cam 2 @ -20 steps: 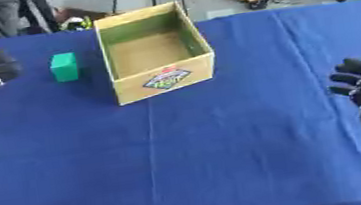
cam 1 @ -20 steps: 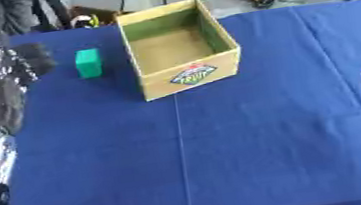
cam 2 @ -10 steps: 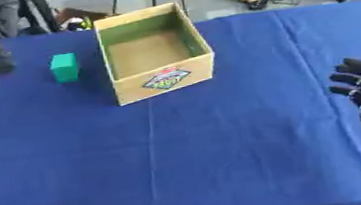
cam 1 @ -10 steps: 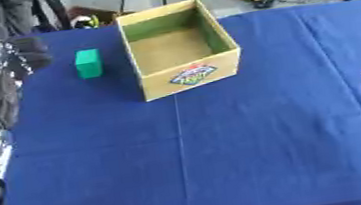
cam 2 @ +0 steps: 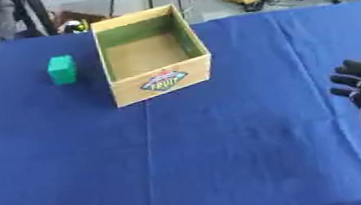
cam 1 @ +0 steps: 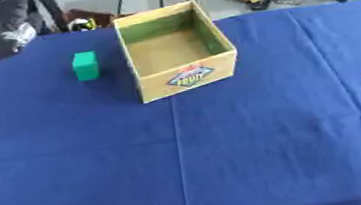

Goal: Pick up objects on the table and place them in the box.

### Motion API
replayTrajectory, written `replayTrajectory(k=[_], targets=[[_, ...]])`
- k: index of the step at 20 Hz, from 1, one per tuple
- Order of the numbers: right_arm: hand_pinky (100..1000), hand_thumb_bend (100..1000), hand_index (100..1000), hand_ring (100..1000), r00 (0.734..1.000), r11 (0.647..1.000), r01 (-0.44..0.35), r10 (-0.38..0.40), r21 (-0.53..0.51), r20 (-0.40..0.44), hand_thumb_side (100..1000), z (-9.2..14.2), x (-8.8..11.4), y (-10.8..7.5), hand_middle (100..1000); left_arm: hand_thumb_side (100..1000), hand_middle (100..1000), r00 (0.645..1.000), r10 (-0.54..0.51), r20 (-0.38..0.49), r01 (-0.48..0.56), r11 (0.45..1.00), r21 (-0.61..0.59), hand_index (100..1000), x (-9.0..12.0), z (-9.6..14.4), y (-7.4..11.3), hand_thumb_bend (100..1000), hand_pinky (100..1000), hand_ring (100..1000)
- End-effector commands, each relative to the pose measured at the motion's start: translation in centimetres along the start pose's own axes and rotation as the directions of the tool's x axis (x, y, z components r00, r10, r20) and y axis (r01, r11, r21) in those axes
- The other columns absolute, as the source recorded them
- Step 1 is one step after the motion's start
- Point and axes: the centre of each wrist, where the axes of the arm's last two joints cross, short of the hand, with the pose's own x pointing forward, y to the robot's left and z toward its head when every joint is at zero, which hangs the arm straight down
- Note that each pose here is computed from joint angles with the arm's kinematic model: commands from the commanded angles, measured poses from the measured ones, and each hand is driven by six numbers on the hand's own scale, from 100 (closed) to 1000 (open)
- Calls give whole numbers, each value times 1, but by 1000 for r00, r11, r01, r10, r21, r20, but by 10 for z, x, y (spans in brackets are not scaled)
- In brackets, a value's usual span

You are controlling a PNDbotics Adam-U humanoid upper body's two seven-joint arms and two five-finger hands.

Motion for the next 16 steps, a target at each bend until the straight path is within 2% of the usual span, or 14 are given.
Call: replayTrajectory(k=[1,4,5,7,10,16], targets=[[728,100,798,754,999,999,-30,30,21,24,1000,-6,8,-6,716,426,755,956,-292,-37,283,946,-157,859,-15,-12,25,677,769,785],[728,100,798,754,999,999,-32,31,26,25,1000,-6,8,-5,716,380,740,917,-398,-32,377,890,-257,855,-19,-33,28,697,763,783],[728,100,798,754,999,999,-33,33,30,27,1000,-6,9,-5,716,372,734,906,-422,-39,394,872,-291,860,-20,-39,25,749,757,786],[728,100,798,754,999,999,-35,34,34,30,1000,-7,10,-5,716,357,732,885,-463,-57,417,840,-347,858,-19,-53,15,754,755,787],[729,100,798,754,999,999,-33,31,40,33,1000,-8,10,-3,716,305,707,871,-487,-60,436,825,-361,836,-16,-66,-4,714,756,779],[728,100,798,754,999,999,-29,27,40,34,1000,-8,10,-2,716,245,762,854,-519,-21,478,800,-362,836,-10,-76,-34,686,774,806]])
